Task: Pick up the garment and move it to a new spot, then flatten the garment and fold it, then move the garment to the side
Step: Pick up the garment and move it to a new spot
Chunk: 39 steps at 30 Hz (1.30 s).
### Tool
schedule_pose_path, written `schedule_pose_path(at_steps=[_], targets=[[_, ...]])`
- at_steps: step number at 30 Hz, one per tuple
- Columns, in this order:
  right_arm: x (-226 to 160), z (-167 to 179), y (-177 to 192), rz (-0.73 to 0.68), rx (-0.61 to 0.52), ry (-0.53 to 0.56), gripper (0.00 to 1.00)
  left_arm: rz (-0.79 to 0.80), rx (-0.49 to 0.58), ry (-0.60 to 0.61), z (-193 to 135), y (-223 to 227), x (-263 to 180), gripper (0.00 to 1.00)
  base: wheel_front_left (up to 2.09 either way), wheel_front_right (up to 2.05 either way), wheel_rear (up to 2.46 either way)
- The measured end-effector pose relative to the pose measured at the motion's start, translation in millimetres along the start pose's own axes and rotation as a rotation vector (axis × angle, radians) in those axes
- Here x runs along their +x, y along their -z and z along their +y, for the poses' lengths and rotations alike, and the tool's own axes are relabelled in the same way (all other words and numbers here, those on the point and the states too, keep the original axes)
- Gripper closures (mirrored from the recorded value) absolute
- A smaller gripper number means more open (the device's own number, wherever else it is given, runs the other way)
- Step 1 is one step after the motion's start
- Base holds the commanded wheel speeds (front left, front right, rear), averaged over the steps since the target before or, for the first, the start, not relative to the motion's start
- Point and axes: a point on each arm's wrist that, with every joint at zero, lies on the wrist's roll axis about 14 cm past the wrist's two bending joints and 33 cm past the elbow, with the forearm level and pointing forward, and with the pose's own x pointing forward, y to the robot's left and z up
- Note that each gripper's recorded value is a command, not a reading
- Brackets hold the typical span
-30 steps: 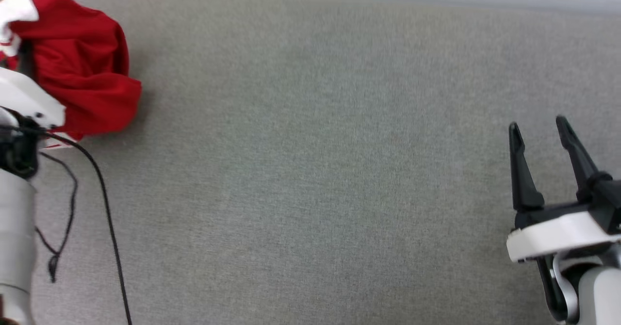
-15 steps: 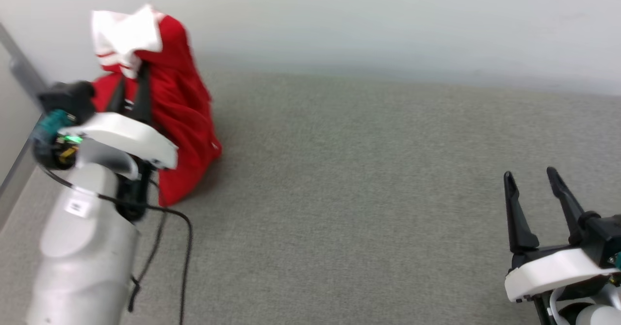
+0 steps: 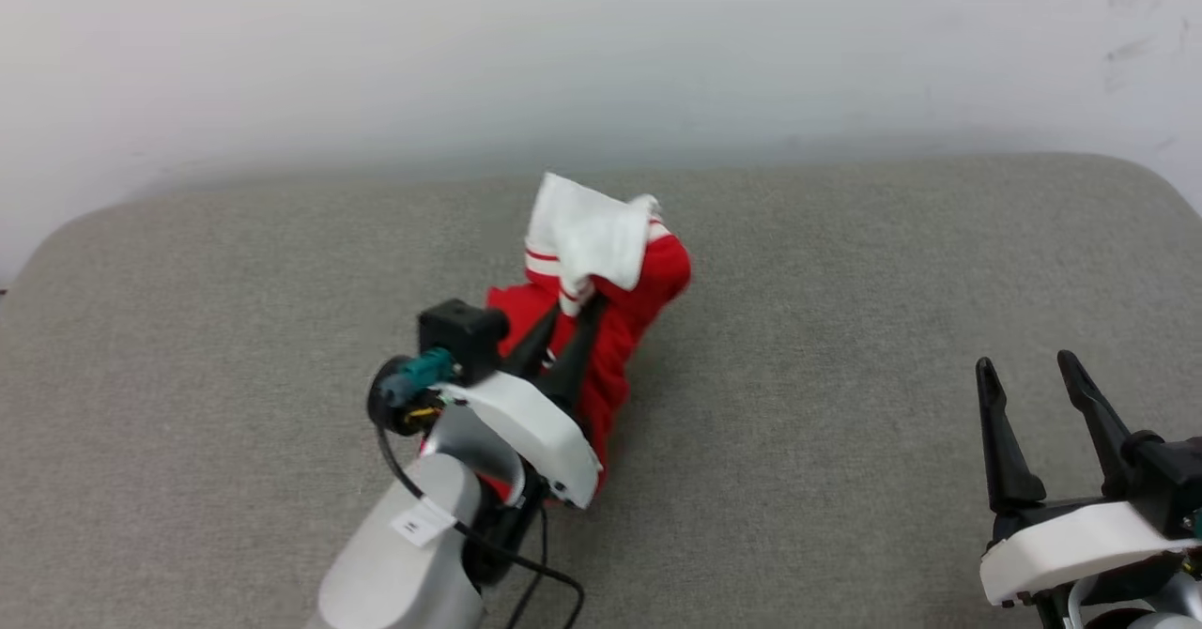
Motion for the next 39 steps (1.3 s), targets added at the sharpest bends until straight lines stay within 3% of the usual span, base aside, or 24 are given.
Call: schedule_pose_path(at_steps=[8,15,16,17,18,27,39], targets=[[7,-18,18,0.048,-0.005,0.055,0.00,0.313,-0.068,0.221,-74,107,-13,1.00,0.00,0.00,0.00],[11,-31,38,0.094,-0.013,0.093,0.00,0.478,-0.099,0.344,-107,159,-34,1.00,0.00,0.00,0.00],[12,-31,39,0.097,-0.012,0.092,0.00,0.490,-0.106,0.350,-109,162,-37,0.69,0.00,0.00,0.00],[13,-30,39,0.097,-0.012,0.090,0.00,0.492,-0.110,0.352,-110,162,-39,0.25,0.00,0.00,0.00],[14,-29,38,0.093,-0.010,0.085,0.00,0.490,-0.113,0.350,-109,160,-39,0.00,0.00,0.00,0.00],[12,-16,26,0.058,0.004,0.048,0.00,0.269,-0.063,0.286,-92,105,-28,0.00,0.00,0.00,0.00],[9,13,10,0.033,0.004,-0.040,0.00,0.004,0.053,-0.058,-5,25,-41,0.00,0.00,0.00,0.00]])
